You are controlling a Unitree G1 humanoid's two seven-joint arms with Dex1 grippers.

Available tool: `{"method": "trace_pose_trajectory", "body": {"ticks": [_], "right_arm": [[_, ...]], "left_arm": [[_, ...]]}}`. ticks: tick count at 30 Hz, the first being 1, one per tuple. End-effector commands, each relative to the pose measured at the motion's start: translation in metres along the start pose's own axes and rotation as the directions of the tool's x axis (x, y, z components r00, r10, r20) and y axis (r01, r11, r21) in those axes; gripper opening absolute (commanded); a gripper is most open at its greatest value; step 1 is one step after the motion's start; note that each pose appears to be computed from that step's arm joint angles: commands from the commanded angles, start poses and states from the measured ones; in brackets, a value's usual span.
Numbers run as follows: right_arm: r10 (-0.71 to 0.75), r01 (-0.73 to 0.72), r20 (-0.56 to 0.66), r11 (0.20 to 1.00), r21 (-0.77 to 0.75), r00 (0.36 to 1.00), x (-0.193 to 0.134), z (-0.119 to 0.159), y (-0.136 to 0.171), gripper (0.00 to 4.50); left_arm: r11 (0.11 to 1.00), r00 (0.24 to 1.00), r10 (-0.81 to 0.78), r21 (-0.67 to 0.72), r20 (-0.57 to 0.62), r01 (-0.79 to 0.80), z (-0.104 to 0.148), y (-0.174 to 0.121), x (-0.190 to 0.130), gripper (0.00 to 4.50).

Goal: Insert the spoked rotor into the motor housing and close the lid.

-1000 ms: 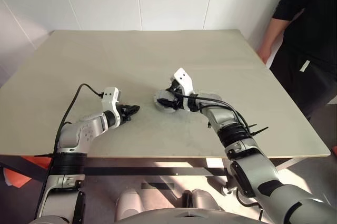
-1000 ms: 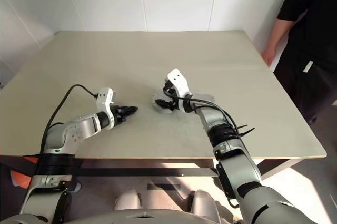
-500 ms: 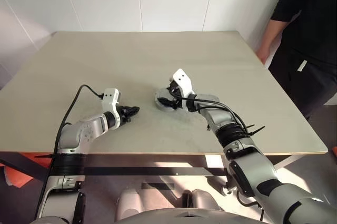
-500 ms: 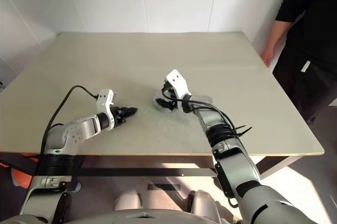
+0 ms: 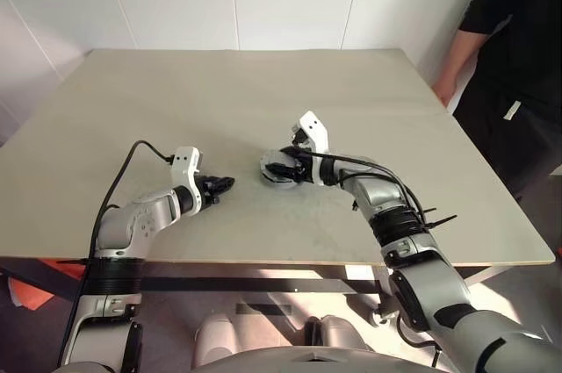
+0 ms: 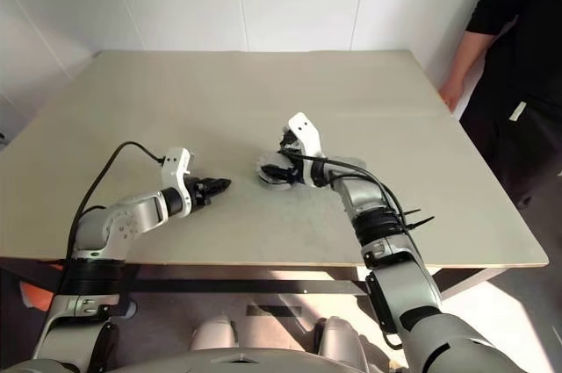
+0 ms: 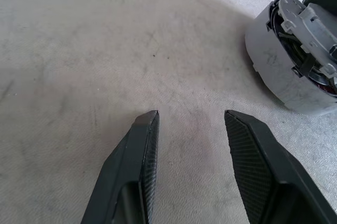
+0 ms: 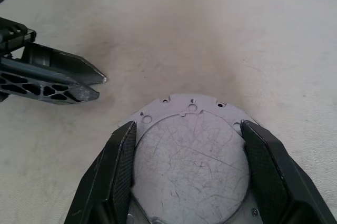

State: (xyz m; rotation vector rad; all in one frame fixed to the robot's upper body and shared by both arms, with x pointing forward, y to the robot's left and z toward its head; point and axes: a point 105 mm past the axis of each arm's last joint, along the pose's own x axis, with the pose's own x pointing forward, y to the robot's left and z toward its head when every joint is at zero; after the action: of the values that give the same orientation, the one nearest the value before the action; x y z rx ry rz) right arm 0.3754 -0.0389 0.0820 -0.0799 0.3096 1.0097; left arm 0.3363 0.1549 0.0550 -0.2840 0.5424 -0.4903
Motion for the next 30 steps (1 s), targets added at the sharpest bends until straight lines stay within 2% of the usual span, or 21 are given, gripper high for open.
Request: {"method": "trace_pose_trajectory", "body": {"ticks": [1, 5, 30], "right_arm": [[0.020, -0.015, 0.083, 0.998, -0.058, 0.996, 0.004, 0.024, 0.008, 3.02], [-0.033, 0.042, 0.094, 0.995, -0.092, 0.995, 0.007, 0.025, 0.001, 3.02], [-0.057, 0.057, -0.003, 0.995, -0.079, 0.998, 0.008, -0.005, -0.005, 3.02]], "left_arm": [[1.000, 1.000, 0.016, -0.003, -0.020, -0.016, -0.006, 0.002, 0.001, 2.09], [1.000, 1.000, 0.016, -0.003, -0.023, -0.016, -0.007, 0.002, 0.001, 2.09], [1.000, 0.999, 0.025, -0.002, -0.028, -0.025, -0.008, 0.004, 0.000, 2.09]]}}
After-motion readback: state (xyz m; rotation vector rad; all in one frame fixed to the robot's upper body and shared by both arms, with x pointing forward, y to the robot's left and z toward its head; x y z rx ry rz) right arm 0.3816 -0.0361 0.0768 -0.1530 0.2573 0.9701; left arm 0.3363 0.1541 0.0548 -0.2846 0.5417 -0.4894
